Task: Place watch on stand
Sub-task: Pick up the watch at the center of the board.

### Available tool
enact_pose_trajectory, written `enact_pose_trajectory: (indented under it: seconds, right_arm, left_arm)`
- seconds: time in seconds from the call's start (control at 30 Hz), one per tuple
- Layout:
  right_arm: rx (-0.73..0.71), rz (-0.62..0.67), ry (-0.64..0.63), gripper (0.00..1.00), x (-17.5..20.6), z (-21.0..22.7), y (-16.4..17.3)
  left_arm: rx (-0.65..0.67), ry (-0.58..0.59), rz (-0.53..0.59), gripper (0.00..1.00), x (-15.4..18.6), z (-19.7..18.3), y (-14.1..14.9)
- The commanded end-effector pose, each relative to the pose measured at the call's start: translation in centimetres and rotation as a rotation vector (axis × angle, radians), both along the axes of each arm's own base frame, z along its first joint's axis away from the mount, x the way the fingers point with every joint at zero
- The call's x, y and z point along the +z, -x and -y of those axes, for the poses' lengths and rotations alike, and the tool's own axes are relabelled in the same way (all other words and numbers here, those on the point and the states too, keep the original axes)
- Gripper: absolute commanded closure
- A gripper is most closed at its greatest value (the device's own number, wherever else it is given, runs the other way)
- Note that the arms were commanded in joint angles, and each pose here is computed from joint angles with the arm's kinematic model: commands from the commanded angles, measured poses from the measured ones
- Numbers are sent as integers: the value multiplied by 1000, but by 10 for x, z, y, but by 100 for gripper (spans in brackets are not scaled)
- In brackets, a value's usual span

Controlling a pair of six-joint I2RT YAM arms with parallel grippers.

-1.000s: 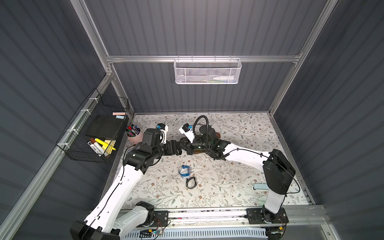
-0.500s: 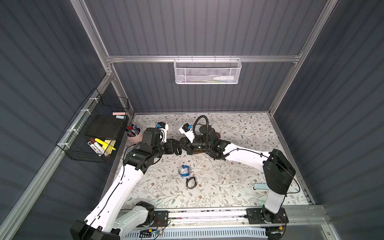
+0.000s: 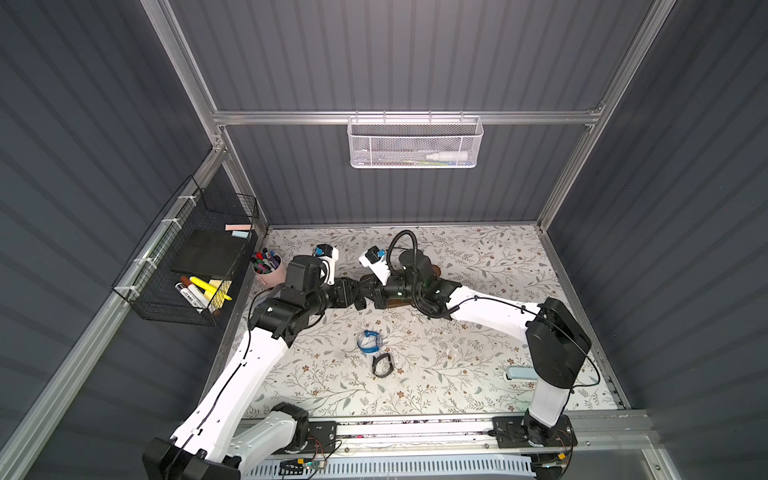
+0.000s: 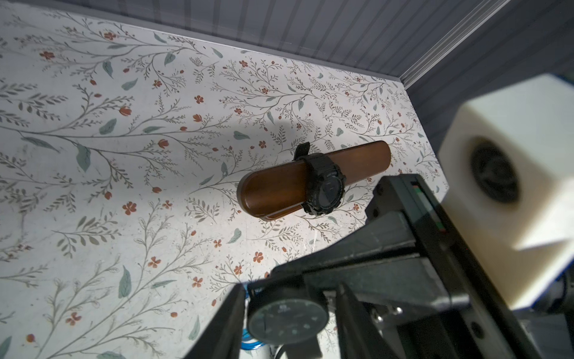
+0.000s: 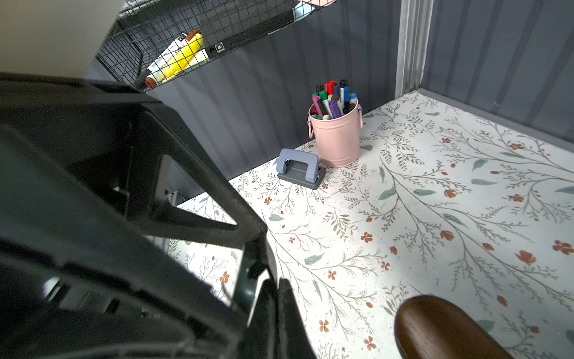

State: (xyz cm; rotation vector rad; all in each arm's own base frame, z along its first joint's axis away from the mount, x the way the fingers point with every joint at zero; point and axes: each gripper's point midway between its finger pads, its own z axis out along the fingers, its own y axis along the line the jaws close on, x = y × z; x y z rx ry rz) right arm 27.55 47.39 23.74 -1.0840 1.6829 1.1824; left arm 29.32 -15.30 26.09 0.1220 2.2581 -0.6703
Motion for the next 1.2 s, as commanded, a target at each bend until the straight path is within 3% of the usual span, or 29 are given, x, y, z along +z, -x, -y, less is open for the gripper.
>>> enact_pose_trajectory:
  seconds: [0.0, 0.37, 0.77, 1.17]
  right_arm:
    - [55, 44, -41, 100, 14, -10, 10]
    - [48, 41, -39, 100, 13, -11, 9]
    - [49, 41, -43, 100, 14, -10, 10]
    - [8, 33, -25, 100, 9, -8, 3]
  left_arm:
    - [-34, 17, -30, 45, -9, 8, 3]
    - [-28, 33, -37, 14, -10, 7, 12]
    - [48, -17, 18, 29, -2, -7, 3]
    - [28, -78, 22, 30, 15, -13, 8]
